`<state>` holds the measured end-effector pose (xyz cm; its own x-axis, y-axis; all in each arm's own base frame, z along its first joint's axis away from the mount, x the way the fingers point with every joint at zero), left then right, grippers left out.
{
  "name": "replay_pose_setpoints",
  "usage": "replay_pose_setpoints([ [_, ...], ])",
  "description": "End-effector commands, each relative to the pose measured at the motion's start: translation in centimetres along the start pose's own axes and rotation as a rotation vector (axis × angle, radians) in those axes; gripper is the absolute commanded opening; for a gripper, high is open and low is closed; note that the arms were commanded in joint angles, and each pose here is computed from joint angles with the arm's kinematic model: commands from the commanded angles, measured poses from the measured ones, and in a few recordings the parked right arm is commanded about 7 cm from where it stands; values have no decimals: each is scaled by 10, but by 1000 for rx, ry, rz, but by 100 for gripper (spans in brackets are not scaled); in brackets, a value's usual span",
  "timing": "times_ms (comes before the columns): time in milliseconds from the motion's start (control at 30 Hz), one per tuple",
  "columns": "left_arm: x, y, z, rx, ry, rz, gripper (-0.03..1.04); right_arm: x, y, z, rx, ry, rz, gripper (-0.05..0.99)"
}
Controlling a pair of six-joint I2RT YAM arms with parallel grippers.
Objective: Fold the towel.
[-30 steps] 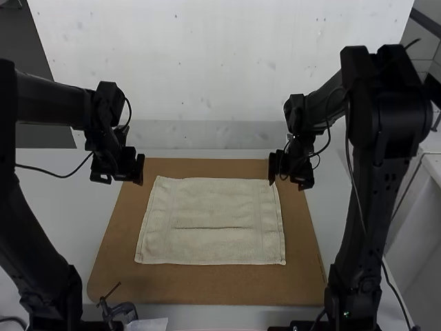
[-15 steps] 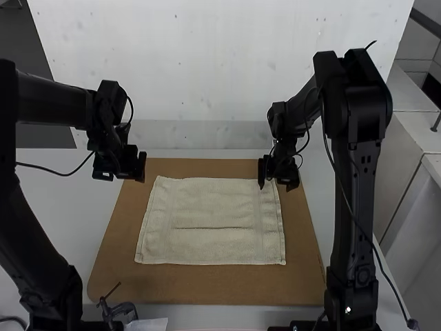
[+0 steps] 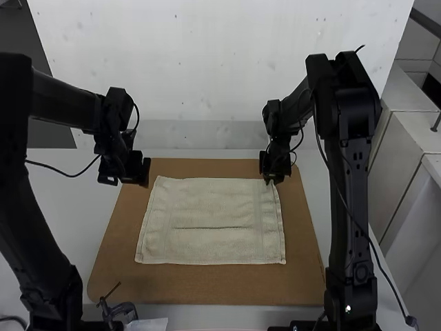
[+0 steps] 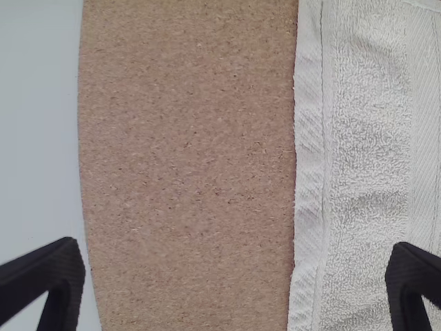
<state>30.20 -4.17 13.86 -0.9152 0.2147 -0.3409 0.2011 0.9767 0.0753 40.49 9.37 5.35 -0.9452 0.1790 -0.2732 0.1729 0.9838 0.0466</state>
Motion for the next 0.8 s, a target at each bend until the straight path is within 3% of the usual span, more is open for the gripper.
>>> replay_pose_setpoints([
  [0,-23,-5,-1,5,-37,9,98,4,-7,17,84,15,7,2],
  [400,-81,-25,44,22,24,31,96,15,1,16,94,36,-26,2],
  [767,-103,-17,100,15,164,-5,96,24,-5,15,101,53,-26,2],
])
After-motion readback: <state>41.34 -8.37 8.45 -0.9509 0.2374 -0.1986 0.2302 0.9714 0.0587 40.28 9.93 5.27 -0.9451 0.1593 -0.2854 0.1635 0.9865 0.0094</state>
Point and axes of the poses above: each hand's point on the last joint's axis, 136 mm out from that joint toward the fingers, its own z axis out along the fingers, its own y axis along the line the jaws close on, x = y × z, the point moved 10 cm from there along -z, back along the fingers, and after that the axes turned 9 degrees about z, right-handed, at the moved point
